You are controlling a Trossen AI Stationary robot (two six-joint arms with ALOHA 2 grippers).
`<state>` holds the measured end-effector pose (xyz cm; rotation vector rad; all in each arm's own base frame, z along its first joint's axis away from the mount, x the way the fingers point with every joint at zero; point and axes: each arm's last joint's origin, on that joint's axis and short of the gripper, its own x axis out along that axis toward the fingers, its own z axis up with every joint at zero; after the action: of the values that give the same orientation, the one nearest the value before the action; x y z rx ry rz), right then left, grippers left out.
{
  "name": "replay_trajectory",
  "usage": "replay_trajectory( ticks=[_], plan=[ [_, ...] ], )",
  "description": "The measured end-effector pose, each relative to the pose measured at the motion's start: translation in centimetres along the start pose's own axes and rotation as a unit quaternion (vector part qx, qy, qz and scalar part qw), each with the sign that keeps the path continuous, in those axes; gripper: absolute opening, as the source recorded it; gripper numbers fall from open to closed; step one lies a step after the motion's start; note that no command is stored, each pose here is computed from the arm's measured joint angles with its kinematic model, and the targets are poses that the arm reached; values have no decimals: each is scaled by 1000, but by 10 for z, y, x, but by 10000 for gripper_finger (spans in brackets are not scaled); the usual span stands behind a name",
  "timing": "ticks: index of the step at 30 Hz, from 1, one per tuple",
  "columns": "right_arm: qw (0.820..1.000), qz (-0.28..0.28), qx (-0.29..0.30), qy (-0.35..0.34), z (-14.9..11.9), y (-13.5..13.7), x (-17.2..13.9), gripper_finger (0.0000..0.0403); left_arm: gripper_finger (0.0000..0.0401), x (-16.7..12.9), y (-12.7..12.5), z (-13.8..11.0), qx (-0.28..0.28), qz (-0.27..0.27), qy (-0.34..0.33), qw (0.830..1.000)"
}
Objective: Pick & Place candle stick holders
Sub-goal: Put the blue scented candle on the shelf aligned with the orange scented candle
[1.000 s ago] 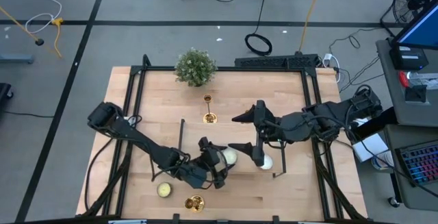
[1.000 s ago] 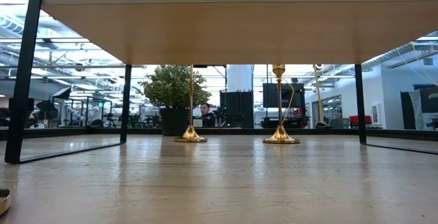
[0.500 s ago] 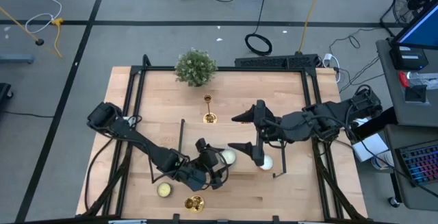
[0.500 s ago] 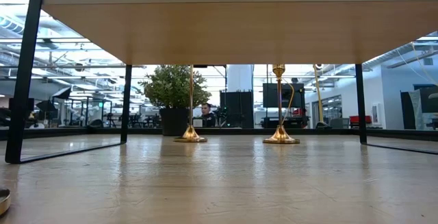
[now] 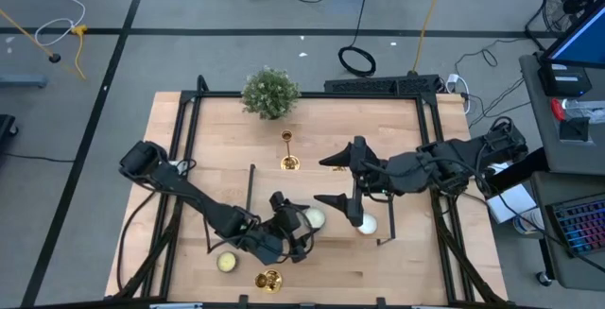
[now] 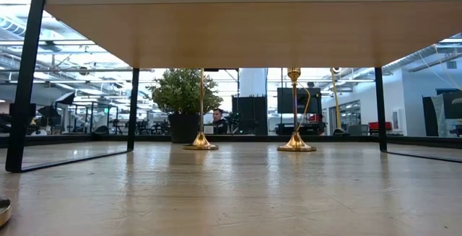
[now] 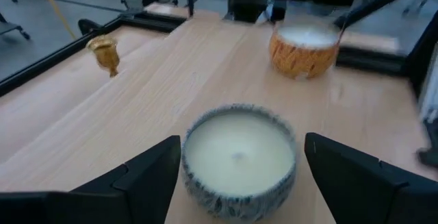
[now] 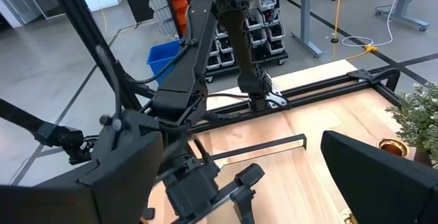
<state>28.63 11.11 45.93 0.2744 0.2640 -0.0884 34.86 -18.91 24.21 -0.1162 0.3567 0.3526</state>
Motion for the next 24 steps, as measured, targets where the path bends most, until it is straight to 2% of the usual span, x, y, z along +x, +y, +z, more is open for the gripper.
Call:
replay_trajectory(
  ticks=[9, 16, 20, 24],
  plan=[
    [1000, -6, 3, -1, 1, -3, 1, 393, 317, -8, 2, 11, 2, -2, -19, 1000],
    [1000, -6, 4, 3, 0, -3, 1, 393, 320, -26, 10, 35, -45, -7, -45, 998],
    [1000, -6, 7, 3, 1, -3, 1, 393, 287, -44, 30, 60, -86, 2, -61, 994],
    [1000, -7, 14, 6, 0, -4, 1, 393, 217, -51, 57, 80, -116, -7, -44, 992]
  ],
)
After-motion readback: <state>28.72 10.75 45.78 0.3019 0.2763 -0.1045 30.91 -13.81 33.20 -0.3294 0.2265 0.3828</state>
